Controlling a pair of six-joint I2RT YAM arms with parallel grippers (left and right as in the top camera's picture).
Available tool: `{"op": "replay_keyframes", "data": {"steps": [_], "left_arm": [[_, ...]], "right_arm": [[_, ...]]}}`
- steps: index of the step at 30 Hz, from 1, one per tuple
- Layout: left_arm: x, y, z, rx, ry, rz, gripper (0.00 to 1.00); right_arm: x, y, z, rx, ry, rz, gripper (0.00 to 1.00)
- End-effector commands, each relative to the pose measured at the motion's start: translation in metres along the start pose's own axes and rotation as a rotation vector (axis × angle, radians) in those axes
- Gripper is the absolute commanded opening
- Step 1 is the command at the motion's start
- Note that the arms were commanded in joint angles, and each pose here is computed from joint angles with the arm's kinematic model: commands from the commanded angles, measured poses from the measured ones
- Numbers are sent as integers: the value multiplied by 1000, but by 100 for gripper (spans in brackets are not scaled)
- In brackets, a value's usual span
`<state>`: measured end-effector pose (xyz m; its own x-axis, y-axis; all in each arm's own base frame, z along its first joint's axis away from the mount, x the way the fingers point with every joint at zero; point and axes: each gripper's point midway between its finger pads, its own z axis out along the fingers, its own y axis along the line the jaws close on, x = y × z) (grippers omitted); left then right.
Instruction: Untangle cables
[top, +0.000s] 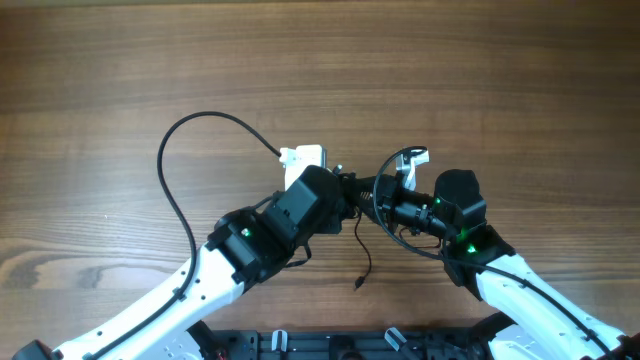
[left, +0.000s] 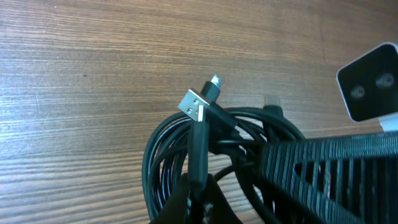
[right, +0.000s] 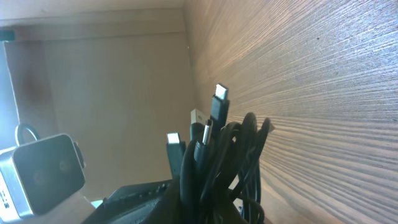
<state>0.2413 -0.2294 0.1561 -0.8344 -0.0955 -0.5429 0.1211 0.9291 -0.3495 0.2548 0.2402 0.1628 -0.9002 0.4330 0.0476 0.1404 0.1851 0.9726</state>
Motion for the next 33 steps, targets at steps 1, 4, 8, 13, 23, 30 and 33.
{"op": "replay_keyframes", "data": {"steps": [1,4,8,13,23,30,33], "left_arm": [[7,-16,-12,78,33,33,4],[6,-17,-15,86,24,31,4],[5,-17,-16,89,23,31,4],[13,-21,-12,89,45,48,4],[17,-34,24,85,61,48,4],[-5,-12,18,18,-11,10,56],[-25,0,1,17,-71,-37,79]], "right_arm": [[-14,9,0,-18,-66,-11,4],[-14,9,0,-17,-66,-10,5],[-14,9,0,-20,-65,32,5],[-13,11,0,-28,-62,53,5],[-6,23,0,-75,-13,57,4],[-7,22,0,-72,-20,53,5],[-7,22,0,-72,-23,53,5]]}}
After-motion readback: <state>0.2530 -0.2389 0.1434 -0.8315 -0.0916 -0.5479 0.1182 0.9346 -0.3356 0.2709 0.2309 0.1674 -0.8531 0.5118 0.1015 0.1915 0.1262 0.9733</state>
